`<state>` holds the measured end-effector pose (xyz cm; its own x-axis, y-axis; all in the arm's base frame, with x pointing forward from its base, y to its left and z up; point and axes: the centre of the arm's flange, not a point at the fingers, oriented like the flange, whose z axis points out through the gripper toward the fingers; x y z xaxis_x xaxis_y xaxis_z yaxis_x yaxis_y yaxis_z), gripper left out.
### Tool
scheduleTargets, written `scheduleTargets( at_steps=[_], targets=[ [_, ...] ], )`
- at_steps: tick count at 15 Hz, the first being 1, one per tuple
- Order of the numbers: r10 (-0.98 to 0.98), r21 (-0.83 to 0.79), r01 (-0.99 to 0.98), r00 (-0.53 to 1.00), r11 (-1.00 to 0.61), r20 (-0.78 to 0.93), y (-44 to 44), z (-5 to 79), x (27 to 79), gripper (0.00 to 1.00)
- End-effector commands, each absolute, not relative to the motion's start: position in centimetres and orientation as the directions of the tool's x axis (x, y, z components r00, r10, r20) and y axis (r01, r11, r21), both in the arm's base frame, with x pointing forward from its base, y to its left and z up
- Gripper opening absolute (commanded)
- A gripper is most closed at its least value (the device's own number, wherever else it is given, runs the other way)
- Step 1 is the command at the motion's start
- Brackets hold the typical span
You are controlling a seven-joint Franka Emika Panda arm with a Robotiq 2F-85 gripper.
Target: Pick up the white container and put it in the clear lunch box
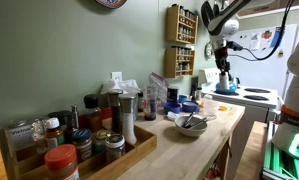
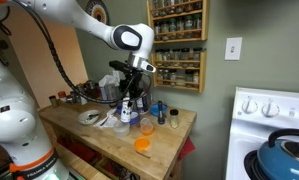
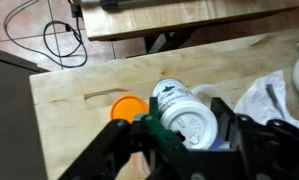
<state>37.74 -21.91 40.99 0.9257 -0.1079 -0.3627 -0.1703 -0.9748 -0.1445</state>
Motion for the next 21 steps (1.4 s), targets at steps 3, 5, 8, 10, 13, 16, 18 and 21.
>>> scheduleTargets(
  at_steps=[3,5,8,10,13,16,18,21],
  targets=[
    [0.184,-0.316,0.080,0.931,-0.945,-0.314,-11.8,38.3,40.0,0.30],
    [0.215,-0.289,0.133,0.938,-0.948,-0.274,-10.4,36.7,41.1,0.30],
    [0.207,-0.250,0.147,0.950,-0.957,-0.235,-10.6,35.4,41.6,0.30],
    [0.178,-0.250,0.121,0.960,-0.961,-0.216,-11.8,35.0,41.4,0.30],
    [0.148,-0.236,0.091,0.961,-0.967,-0.236,-12.9,34.5,40.7,0.30],
    [0.167,-0.268,0.093,0.949,-0.959,-0.266,-13.4,34.3,39.7,0.30],
    [0.155,-0.258,0.085,0.952,-0.962,-0.264,-13.7,33.5,39.8,0.30],
    [0.128,-0.245,0.064,0.959,-0.967,-0.254,-14.1,32.6,40.0,0.30]
  ],
)
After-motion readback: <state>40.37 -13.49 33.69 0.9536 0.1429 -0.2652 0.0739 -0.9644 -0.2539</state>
